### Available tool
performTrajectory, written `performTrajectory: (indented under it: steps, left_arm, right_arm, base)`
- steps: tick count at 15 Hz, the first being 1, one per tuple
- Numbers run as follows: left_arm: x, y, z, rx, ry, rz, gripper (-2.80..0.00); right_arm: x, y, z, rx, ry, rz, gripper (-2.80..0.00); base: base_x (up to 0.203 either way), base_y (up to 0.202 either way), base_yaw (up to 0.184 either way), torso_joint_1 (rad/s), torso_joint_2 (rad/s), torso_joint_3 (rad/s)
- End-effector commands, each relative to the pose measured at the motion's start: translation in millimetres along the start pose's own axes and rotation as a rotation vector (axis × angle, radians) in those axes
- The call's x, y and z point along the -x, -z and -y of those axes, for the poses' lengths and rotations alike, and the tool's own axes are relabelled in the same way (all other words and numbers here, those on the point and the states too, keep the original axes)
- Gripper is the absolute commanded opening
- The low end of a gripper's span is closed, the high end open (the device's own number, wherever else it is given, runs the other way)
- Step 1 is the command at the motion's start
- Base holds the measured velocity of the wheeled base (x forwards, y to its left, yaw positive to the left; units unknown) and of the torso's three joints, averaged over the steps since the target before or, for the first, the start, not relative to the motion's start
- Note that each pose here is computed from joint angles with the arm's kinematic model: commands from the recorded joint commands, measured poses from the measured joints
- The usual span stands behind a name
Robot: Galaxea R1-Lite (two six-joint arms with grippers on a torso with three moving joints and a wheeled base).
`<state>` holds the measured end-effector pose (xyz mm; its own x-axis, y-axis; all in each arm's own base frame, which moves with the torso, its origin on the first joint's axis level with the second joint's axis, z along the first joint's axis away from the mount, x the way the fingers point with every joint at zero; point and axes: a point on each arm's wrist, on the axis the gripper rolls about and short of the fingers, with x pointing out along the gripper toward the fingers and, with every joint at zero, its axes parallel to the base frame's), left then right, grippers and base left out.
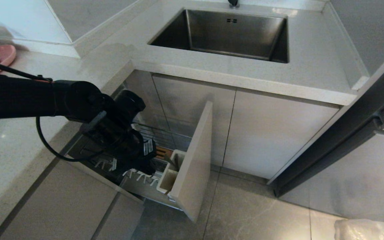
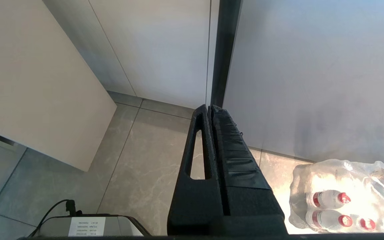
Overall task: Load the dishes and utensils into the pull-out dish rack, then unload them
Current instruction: Take the chopsticks out of the cupboard
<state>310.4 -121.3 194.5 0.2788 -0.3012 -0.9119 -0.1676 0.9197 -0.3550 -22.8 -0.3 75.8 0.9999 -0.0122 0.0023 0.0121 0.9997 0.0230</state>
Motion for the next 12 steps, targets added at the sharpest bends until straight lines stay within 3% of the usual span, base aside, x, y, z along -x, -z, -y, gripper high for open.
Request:
performTrajectory:
  steps: [1,12]
  left_arm:
    - [-11.5,-1.0,-1.0,0.010,-0.011,-0.039,-2.80]
    - [-29.1,1.3,6.3,0.052,0.052,-0.133,-2.80]
  right_arm:
    - [0.0,0.0,0.0,0.000,0.000,0.000,-2.80]
    - [-0.1,-0.1,0.0,0.000,0.000,-0.001,-2.80]
  base:
    - [0.000,0.000,0.000,0.000,0.00,0.000]
    - [0.000,0.000,0.000,0.000,0.00,0.000]
